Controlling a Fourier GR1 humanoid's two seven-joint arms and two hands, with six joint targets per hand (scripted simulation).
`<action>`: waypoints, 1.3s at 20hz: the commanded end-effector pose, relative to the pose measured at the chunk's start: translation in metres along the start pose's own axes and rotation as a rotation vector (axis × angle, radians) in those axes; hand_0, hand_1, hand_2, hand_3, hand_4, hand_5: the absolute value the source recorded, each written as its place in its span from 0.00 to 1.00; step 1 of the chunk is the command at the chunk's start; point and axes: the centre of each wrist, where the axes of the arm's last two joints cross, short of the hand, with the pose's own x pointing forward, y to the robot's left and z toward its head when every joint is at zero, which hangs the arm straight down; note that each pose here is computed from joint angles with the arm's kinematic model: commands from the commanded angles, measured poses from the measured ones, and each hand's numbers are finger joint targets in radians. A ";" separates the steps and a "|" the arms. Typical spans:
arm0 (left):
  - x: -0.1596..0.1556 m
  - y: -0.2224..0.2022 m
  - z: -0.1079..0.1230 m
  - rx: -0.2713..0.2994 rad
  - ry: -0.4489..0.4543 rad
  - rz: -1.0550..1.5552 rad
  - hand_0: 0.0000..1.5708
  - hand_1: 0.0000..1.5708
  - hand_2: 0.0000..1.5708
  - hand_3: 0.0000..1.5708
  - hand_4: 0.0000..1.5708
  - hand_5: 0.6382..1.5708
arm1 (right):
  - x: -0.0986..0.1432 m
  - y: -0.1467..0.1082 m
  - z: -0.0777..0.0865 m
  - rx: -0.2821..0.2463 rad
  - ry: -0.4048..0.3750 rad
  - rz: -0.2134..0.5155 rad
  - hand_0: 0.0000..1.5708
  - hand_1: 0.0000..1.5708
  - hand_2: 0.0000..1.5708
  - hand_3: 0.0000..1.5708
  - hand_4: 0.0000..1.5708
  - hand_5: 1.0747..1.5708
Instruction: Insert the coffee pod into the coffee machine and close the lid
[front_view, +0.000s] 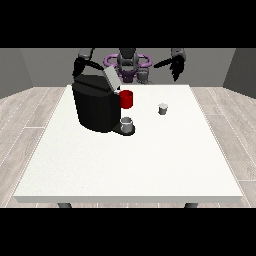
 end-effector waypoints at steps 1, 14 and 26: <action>-0.007 0.040 -0.016 0.026 0.073 -0.104 0.00 0.00 0.00 0.00 0.00 1.00 | 0.022 0.023 -0.002 0.029 -0.050 0.000 0.00 0.00 0.00 0.00 0.00 1.00; -0.011 0.060 -0.064 -0.053 0.169 -0.279 0.00 0.00 0.00 0.00 0.00 1.00 | 0.036 0.043 -0.030 0.076 -0.101 0.010 0.00 0.00 0.00 0.00 0.00 1.00; -0.010 0.041 -0.097 0.006 0.136 -0.473 0.48 0.48 0.56 0.40 0.00 1.00 | 0.021 0.049 -0.044 0.079 -0.064 -0.008 0.00 0.00 0.00 0.00 0.00 1.00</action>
